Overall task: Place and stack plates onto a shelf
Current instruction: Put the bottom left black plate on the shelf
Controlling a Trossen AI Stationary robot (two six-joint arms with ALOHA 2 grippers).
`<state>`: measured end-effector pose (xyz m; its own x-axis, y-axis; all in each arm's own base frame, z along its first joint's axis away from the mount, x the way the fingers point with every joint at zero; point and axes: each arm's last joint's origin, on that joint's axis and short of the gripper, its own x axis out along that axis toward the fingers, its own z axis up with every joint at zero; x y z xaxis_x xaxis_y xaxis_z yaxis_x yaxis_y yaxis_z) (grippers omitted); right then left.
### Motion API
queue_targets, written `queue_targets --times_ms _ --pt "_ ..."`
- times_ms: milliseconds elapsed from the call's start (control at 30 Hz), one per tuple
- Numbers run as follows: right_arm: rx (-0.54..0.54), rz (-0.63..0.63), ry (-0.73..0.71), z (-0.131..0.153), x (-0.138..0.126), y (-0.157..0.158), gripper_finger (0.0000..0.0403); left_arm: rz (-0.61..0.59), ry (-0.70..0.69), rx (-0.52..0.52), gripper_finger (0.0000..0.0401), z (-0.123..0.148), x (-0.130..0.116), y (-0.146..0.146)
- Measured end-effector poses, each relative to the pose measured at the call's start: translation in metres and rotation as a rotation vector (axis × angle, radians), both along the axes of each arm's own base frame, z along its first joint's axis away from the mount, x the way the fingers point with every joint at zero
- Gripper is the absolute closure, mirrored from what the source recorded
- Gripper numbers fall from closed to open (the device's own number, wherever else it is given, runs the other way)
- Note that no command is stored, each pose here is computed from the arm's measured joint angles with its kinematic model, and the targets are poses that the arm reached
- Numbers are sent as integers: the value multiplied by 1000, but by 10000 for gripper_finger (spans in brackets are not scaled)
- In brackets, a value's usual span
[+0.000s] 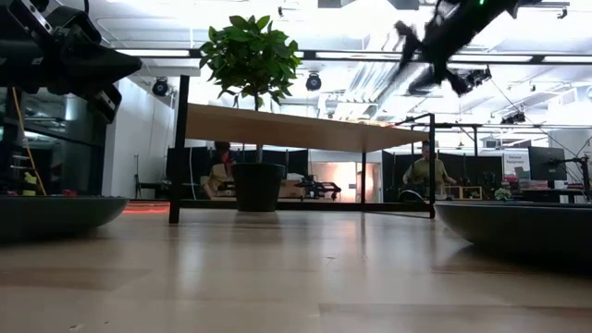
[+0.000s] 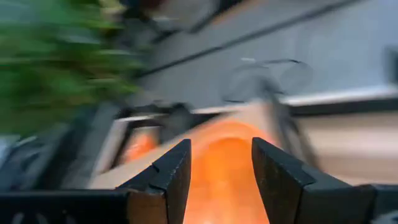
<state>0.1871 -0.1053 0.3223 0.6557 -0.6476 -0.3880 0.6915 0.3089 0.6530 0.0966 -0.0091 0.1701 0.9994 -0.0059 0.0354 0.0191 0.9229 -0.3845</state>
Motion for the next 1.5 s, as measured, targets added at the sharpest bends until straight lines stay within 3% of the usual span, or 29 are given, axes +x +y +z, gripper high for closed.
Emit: queue_targets --times_ms 233,433,567,667,767,867,1000,1133,1200,1333,1500 --pt "-206 558 -270 80 -5 45 252 0 -1 -3 400 0 0 0" --pt "-211 890 -296 100 -2 92 252 -13 -89 -170 400 9 -1 0" --pt "-226 956 -340 108 3 110 252 -30 -179 -294 400 17 -2 0" --pt "-225 973 -342 110 3 116 252 23 -318 -368 400 30 -5 3" --pt "-214 980 -319 108 3 120 252 -7 -335 -382 391 48 -6 3" --pt "-213 967 -288 105 2 121 252 -49 -150 -345 370 73 -5 0" --pt "-228 937 -248 102 2 120 252 -30 324 -253 333 96 -4 -1" --pt "-250 941 -225 101 2 120 252 45 844 -171 302 88 -7 -1" --pt "-250 945 -205 99 2 120 252 55 1000 -155 291 77 -5 -2" --pt "-245 949 -175 96 1 120 252 9 1145 -128 278 45 7 -5" --pt "-228 954 -137 92 1 120 252 -7 1147 -123 274 15 22 -7"
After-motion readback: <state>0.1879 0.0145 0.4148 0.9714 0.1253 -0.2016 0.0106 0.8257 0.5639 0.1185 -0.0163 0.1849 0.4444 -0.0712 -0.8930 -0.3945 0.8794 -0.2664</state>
